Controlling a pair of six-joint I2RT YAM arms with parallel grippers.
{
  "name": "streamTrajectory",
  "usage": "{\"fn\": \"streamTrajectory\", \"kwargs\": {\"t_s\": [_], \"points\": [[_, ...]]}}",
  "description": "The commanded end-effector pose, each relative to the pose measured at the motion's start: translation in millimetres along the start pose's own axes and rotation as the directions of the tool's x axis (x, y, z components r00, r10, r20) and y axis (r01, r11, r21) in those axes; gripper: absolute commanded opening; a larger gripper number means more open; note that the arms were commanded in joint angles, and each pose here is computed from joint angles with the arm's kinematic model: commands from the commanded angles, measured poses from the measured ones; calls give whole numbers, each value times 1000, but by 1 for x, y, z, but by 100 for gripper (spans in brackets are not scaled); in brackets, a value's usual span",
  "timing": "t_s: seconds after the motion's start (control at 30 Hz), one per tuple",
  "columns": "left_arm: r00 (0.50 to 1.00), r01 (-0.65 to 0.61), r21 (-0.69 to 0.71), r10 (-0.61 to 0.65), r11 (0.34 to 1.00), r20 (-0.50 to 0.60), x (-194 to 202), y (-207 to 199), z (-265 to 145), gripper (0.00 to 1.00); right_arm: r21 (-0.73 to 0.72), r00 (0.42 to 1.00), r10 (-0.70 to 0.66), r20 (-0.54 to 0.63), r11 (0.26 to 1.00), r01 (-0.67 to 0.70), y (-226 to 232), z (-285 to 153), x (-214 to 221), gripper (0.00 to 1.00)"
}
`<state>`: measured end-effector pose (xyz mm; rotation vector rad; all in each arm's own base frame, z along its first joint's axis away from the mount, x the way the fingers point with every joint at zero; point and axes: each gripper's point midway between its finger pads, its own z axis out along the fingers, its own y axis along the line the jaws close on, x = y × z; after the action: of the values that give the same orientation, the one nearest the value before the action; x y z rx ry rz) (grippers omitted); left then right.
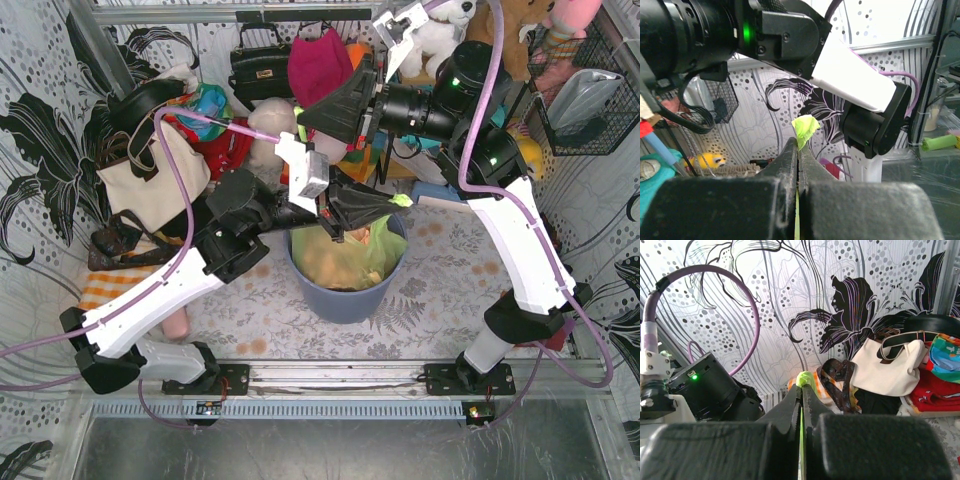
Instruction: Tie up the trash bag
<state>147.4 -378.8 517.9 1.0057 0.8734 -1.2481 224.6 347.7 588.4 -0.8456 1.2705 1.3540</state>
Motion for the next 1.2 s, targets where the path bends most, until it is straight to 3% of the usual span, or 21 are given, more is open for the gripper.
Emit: {"fn": "streamTrajectory", "kwargs": {"t_s": [0.0,0.2,0.53,1.17], "points": [[992,-79,-52,84,996,99,-37,4,-4,0,-33,995,-40,88,999,43,23,-8,-30,0],[990,-83,-112,95,990,107,-33,13,-9,0,156,997,6,77,988,-18,-5,-21,-13,0],[977,-100,-265,145,959,156,-41,31,-28,0,443,995,42,91,893,-79,-30,-71,5,0],[974,-105,-347,166,932,153,-39,40,-42,0,507,970,237,49,831,-229,-5,-123,64,0]]}}
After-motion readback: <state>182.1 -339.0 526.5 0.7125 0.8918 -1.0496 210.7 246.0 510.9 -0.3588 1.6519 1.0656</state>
